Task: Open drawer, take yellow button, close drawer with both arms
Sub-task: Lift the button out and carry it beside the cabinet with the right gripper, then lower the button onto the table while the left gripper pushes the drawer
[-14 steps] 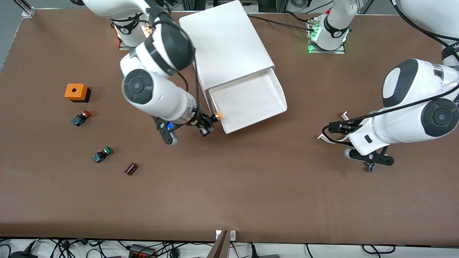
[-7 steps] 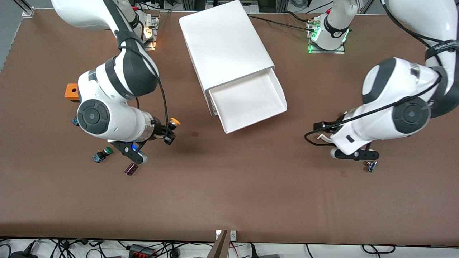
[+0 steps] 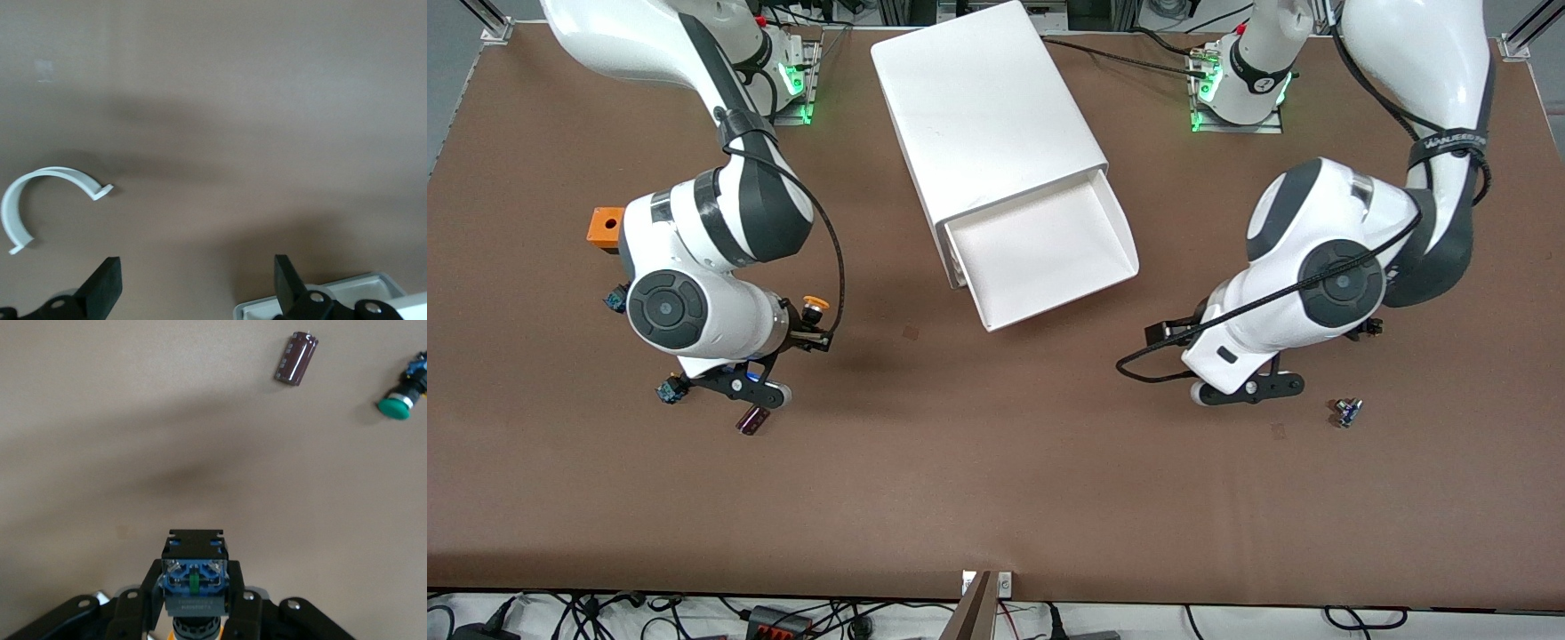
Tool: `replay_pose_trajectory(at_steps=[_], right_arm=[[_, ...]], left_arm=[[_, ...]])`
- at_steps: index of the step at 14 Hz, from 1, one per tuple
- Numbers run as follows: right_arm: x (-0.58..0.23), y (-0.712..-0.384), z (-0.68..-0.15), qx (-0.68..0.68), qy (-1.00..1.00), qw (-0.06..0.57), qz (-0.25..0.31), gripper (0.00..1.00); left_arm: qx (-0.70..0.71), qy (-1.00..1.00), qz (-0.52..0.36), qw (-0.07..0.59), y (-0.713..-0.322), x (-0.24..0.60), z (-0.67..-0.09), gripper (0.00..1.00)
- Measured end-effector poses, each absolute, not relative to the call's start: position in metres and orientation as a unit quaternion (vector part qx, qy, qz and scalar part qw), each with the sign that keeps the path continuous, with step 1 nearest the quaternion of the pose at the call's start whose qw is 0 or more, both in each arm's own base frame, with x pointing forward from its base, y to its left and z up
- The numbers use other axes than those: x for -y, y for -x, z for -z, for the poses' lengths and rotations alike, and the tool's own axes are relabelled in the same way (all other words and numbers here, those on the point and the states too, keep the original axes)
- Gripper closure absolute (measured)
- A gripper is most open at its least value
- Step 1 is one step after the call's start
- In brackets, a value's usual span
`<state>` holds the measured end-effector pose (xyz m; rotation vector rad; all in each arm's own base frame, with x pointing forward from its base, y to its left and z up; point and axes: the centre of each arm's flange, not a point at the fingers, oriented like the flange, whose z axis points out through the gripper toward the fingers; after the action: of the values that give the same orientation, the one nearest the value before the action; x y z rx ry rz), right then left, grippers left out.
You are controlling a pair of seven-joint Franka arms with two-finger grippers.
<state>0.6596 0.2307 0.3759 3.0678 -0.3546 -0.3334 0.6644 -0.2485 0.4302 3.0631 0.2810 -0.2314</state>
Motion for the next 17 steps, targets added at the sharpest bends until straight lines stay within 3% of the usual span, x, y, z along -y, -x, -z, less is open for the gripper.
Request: replay_pose_trajectory(at_steps=[9,17], right_arm=[[-0.135,-0.630,-0.286,-0.085,-0.989,-0.013,0.118,0.59],[-0.153,-0.591,-0.222,-0.119,-0.987,-0.011,0.108,0.59]], left_arm=[[-0.159,-0.984,0.068,0.032,-0.637,0.341,-0.379,0.00],[-0.182,-0.979,0.091,0.019,-0.617,0.360,-0.352,0.00]])
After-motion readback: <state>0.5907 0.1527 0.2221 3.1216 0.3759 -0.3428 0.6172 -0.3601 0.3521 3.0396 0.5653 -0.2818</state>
